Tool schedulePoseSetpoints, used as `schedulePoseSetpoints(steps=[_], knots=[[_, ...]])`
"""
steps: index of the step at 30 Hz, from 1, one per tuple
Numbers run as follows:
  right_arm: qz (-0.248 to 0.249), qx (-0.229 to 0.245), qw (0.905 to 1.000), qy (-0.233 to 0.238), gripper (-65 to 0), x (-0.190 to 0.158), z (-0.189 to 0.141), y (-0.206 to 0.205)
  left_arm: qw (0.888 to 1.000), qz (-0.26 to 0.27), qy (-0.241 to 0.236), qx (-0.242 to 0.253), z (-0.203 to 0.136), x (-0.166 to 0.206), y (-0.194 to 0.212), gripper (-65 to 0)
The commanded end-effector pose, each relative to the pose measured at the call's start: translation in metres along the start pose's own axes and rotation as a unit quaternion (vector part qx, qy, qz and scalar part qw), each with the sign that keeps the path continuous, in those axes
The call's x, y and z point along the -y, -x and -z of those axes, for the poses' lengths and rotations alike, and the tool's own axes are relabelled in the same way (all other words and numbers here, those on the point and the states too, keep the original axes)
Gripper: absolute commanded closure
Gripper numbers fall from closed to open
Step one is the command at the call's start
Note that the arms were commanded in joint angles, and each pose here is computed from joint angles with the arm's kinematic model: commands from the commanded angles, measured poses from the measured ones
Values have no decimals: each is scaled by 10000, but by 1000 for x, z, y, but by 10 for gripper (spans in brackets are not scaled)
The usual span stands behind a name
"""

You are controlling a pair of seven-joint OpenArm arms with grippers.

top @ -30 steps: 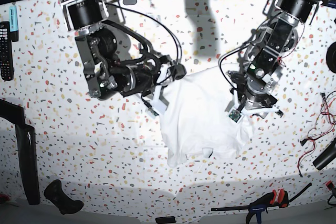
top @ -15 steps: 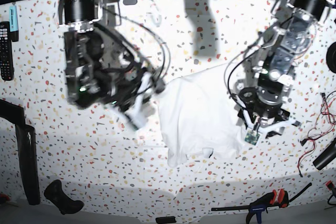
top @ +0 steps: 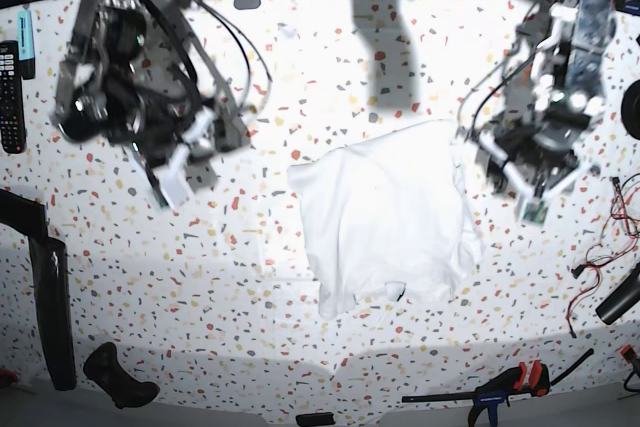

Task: Fold the T-shirt properly

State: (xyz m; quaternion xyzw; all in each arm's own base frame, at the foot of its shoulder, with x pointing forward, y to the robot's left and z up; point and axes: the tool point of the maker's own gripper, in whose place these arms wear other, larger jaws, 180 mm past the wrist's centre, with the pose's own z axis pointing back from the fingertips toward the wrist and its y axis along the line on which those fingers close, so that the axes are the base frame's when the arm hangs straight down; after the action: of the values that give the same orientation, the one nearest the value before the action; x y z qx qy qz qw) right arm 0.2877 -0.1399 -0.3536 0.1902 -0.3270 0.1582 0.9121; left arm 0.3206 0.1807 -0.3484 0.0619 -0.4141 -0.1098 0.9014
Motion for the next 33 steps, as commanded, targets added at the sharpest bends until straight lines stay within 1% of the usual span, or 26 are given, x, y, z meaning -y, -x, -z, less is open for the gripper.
schedulePoseSetpoints(steps=[1, 4, 6, 9, 12, 16, 20, 21, 24, 26, 28, 33], knots=[[-150, 188, 9997, 52, -301, 2, -11, -8, 9996, -31, 34, 281, -9, -6, -13, -279], [-299, 19, 9993, 244, -301, 1, -30, 13, 9989, -110, 328, 314, -32, -2, -3, -279], [-374, -47, 9986, 361, -301, -3, -44, 25, 9985, -114, 429, 318, -52, 0, 2, -279], [-455, -156, 9974, 540, -301, -11, -67, 43, 9984, -28, 435, 360, -81, 0, 10, -279], [-511, -305, 9957, 716, -301, -19, -90, 61, 9990, 23, 389, 235, -104, -2, 25, -279], [-566, -609, 9925, 898, -301, -31, -120, 86, 9987, 47, 453, -237, -126, 4, 59, -279], [-607, -1035, 9883, 939, -301, -47, -145, 112, 9949, 82, 566, -831, -142, 12, 100, -279], [-602, -1118, 9878, 898, -301, -52, -149, 117, 9939, 150, 536, -955, -146, 12, 108, -273], [-381, -1295, 9889, 626, -301, -67, -157, 134, 9907, 400, 361, -1246, -155, 6, 126, -218], [-277, -1444, 9878, 518, -301, -74, -162, 144, 9889, 364, 294, -1409, -161, 5, 136, -213], [-196, -1647, 9850, 470, -302, -79, -167, 156, 9860, 357, 346, -1593, -168, 8, 148, -213], [47, -2120, 9769, 279, -301, -95, -184, 185, 9721, 367, 536, -2255, -198, 17, 186, -213]])
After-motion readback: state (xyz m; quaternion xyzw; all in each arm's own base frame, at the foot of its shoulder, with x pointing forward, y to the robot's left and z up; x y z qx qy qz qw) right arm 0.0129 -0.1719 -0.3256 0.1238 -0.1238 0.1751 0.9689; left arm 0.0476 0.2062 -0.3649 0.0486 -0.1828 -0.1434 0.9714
